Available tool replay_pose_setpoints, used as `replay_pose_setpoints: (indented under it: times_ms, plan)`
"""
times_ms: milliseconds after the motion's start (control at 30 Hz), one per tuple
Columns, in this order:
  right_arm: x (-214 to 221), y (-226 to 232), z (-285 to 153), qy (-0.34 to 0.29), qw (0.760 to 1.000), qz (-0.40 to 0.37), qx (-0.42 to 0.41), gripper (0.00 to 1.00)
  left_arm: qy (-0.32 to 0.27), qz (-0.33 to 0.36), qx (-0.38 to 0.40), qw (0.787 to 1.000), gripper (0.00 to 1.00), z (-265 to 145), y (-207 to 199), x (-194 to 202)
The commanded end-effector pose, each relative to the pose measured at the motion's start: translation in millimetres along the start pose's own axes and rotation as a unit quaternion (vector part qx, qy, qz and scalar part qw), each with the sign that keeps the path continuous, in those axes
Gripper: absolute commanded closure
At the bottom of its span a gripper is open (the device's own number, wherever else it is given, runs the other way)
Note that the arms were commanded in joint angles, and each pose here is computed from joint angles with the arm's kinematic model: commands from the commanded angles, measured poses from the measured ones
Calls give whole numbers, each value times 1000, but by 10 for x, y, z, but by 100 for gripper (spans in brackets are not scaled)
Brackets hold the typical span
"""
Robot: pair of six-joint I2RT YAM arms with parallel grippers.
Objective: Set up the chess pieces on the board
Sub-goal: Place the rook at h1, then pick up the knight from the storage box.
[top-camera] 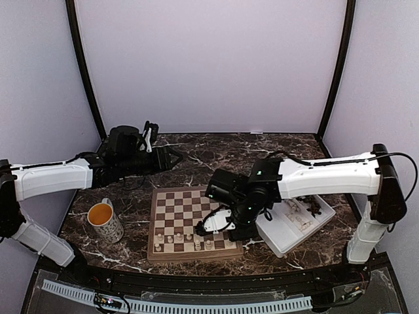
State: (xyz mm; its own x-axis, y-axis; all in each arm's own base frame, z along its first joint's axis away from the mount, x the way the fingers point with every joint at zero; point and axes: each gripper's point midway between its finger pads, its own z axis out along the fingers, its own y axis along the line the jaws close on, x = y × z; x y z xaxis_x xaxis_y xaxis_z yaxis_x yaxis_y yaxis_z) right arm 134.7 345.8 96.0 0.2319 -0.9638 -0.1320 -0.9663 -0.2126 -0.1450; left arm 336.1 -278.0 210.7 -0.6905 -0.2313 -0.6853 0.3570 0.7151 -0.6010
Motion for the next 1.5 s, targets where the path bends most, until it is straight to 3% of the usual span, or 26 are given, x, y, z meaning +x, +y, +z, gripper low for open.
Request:
replay_pose_setpoints:
  times_ms: [0,267,533,800,1100,1467]
  plan:
    - [194,-178,-440,-53,998,43,12,60,-20,38,9,999,39,-133,-137,-198]
    - [1303,-523,-513,-97,971,220,24,64,21,132,117,984,41,-73,-679,-216]
    - [2125,-572,-296,-80,928,363,34,71,41,133,138,981,44,-4,-902,-207]
    - [2330,-474,124,-28,920,391,10,75,59,116,115,985,45,126,-854,-213]
    - [2374,-590,247,-9,917,398,11,77,58,113,92,988,46,141,-788,-238]
    - [2387,-342,425,12,914,402,-46,69,65,108,82,989,46,200,-731,-205]
